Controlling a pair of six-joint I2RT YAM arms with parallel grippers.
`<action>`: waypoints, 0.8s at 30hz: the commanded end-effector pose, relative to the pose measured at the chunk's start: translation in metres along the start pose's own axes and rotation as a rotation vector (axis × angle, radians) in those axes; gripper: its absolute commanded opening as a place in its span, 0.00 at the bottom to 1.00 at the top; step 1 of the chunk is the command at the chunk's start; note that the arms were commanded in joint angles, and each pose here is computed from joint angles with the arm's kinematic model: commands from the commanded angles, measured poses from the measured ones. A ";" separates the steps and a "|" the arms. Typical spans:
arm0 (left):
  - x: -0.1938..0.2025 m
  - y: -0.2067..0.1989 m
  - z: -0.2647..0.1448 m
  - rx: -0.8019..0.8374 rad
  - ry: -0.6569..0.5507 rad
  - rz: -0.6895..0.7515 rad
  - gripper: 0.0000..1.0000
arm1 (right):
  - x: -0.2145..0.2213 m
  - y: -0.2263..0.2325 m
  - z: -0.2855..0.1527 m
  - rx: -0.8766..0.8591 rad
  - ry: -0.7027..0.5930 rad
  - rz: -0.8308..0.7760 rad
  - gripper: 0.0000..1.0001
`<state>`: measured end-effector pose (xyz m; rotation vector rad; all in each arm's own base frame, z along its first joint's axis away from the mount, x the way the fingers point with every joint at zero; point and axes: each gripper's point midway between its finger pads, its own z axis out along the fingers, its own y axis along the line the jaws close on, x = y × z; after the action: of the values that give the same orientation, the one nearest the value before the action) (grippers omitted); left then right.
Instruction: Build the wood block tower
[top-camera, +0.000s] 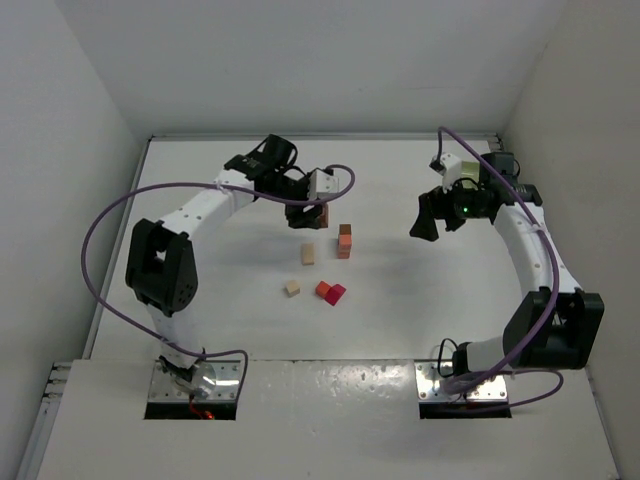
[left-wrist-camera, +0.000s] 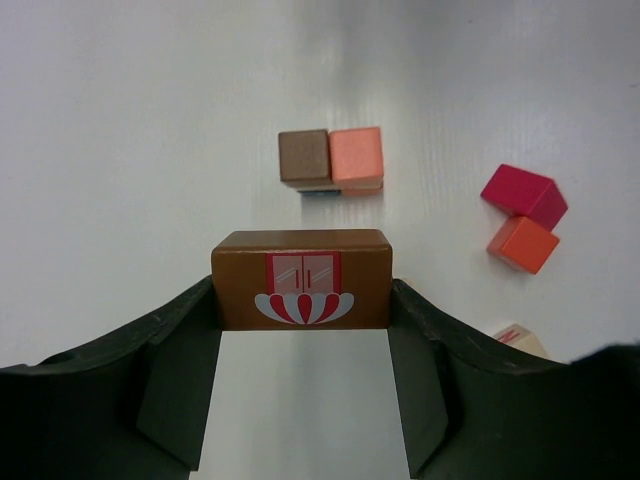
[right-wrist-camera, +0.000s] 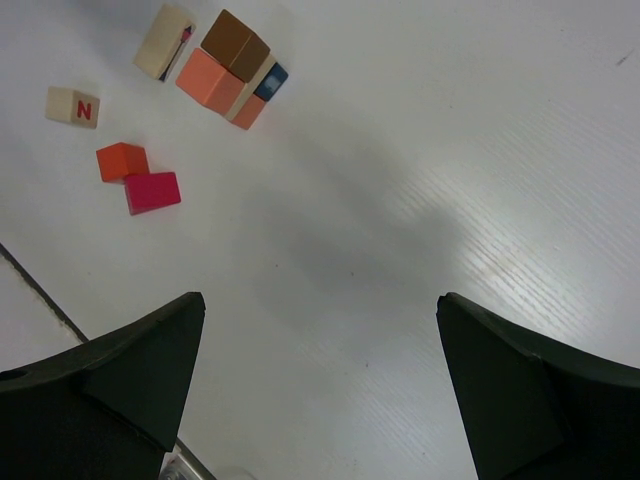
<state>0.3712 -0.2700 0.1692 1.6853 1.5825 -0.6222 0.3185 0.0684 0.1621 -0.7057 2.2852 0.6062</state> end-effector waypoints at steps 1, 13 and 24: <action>-0.026 -0.013 0.008 0.074 -0.048 -0.001 0.38 | -0.015 0.000 -0.003 -0.020 -0.044 -0.041 0.99; -0.027 -0.014 0.042 0.147 0.016 -0.017 0.38 | -0.021 -0.007 0.000 -0.019 -0.044 -0.043 0.99; -0.028 -0.008 0.069 0.125 0.081 -0.073 0.38 | -0.025 -0.011 0.002 -0.010 -0.040 -0.058 0.99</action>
<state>0.3695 -0.3296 0.1361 1.7796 1.7154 -0.7059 0.3282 0.0695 0.1581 -0.7247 2.2869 0.6297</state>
